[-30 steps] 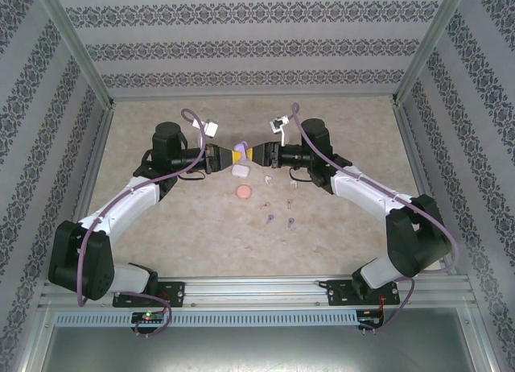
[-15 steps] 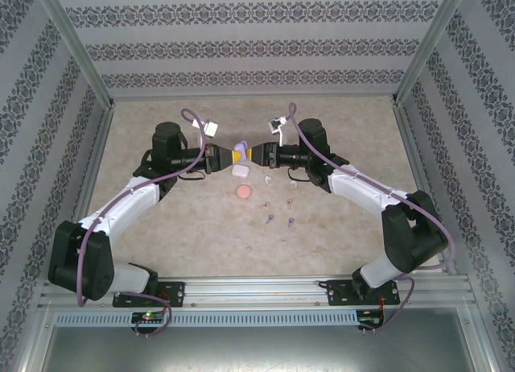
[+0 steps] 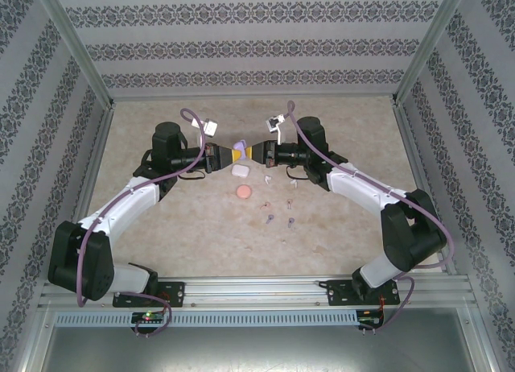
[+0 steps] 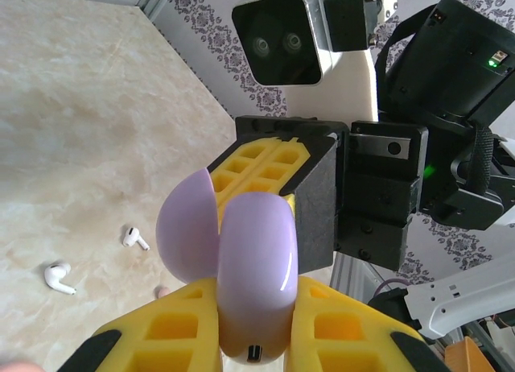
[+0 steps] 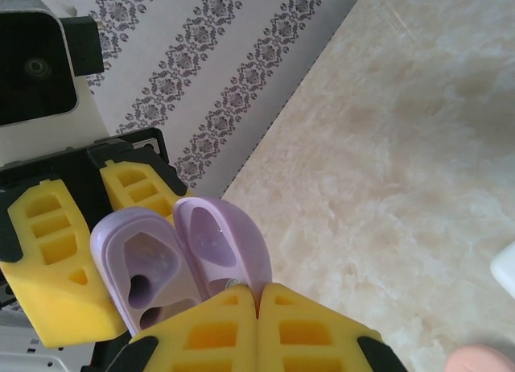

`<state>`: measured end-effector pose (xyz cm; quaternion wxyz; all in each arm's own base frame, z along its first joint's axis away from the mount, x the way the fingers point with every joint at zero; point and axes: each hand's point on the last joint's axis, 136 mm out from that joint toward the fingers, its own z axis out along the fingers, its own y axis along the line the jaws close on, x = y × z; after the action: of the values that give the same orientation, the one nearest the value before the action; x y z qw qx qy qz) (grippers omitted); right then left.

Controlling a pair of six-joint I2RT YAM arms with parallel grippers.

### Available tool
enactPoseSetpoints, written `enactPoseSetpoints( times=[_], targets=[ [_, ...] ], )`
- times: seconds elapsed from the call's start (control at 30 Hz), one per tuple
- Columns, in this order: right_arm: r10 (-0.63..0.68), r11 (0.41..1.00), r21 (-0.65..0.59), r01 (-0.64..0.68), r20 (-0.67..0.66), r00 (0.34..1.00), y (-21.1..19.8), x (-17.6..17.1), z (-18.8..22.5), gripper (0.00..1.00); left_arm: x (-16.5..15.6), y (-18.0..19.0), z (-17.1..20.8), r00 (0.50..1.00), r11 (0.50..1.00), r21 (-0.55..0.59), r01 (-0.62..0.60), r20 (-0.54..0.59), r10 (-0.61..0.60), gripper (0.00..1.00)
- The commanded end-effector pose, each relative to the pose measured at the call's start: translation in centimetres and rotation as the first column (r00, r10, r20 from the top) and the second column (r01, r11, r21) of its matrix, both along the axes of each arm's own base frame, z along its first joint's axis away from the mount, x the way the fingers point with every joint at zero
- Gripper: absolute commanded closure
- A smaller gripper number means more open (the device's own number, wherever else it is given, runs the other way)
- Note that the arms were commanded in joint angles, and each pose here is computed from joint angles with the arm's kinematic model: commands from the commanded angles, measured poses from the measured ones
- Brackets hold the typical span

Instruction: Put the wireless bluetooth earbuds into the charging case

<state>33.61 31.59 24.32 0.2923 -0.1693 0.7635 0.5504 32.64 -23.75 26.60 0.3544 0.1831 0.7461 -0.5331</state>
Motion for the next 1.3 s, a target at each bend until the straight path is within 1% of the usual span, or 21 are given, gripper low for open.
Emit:
enactPoseSetpoints(
  times=[0.0, 0.1, 0.13, 0.27, 0.33, 0.43, 0.5, 0.6, 0.7, 0.87, 0.97, 1.03, 1.2, 1.27],
  targets=[
    [-0.011, 1.0, 0.021, 0.01, 0.048, 0.999, 0.4, 0.8, 1.6, 1.0, -1.3, -1.1, 1.7, 0.995, 0.998, -0.017, 0.068, 0.071, -0.067, 1.0],
    [-0.022, 1.0, 0.011, 0.022, 0.039, 0.999, 0.4, 1.0, 1.3, 1.0, -0.9, -1.0, 1.0, 0.998, 0.999, 0.0, 0.044, 0.056, -0.043, 0.99],
    [-0.027, 1.0, 0.005, 0.027, 0.035, 0.999, 0.3, 1.1, 1.1, 1.0, -0.6, -0.9, 0.7, 0.999, 1.0, 0.012, 0.024, 0.046, -0.024, 0.93],
    [-0.066, 0.996, -0.052, 0.067, 0.018, 0.998, -0.1, 1.7, -0.2, 1.0, 0.8, 0.0, -0.3, 0.997, 0.995, 0.079, -0.068, 0.033, 0.066, 0.55],
    [-0.08, 0.993, -0.087, 0.081, 0.014, 0.997, -0.5, 2.0, -0.9, 1.0, 1.4, 0.7, -0.3, 0.994, 0.987, 0.118, -0.105, 0.043, 0.1, 0.41],
    [-0.097, 0.986, -0.136, 0.099, 0.022, 0.995, -1.4, 2.6, -1.6, 1.0, 1.9, 1.7, 0.6, 0.991, 0.98, 0.155, -0.125, 0.074, 0.115, 0.27],
    [-0.097, 0.98, -0.174, 0.102, 0.035, 0.995, -2.0, 2.9, -2.0, 1.0, 1.9, 2.3, 1.1, 0.99, 0.974, 0.188, -0.123, 0.088, 0.108, 0.22],
    [-0.071, 0.961, -0.262, 0.09, 0.079, 0.994, -2.7, 3.2, -2.6, 1.0, 1.7, 2.5, 1.7, 0.994, 0.968, 0.24, -0.076, 0.098, 0.054, 0.17],
    [-0.011, 0.925, -0.376, 0.057, 0.124, 0.992, -3.0, 3.2, -3.4, 1.0, 1.2, 2.3, 1.8, 0.997, 0.955, 0.298, 0.006, 0.078, -0.031, 0.15],
    [0.123, 0.853, -0.521, -0.007, 0.188, 0.974, -3.0, 2.3, -3.7, 1.0, 0.6, 2.0, 0.6, 0.99, 0.918, 0.373, 0.133, -0.005, -0.141, 0.14],
    [0.174, 0.825, -0.565, -0.029, 0.204, 0.963, -2.9, 1.9, -3.6, 1.0, 0.2, 2.1, -0.2, 0.981, 0.895, 0.404, 0.189, -0.045, -0.187, 0.15],
    [0.198, 0.822, -0.568, -0.048, 0.205, 0.959, -2.6, 1.6, -3.4, 1.0, 0.1, 2.0, -0.8, 0.975, 0.887, 0.405, 0.222, -0.07, -0.212, 0.18],
    [0.256, 0.806, -0.585, -0.094, 0.2, 0.946, -1.6, 0.6, -2.9, 1.0, -0.2, 1.5, -1.8, 0.959, 0.886, 0.368, 0.283, -0.123, -0.255, 0.23],
    [0.28, 0.797, -0.593, -0.112, 0.198, 0.939, -1.1, 0.3, -2.9, 1.0, -0.3, 1.3, -1.8, 0.953, 0.886, 0.351, 0.303, -0.133, -0.273, 0.26]
  ],
)
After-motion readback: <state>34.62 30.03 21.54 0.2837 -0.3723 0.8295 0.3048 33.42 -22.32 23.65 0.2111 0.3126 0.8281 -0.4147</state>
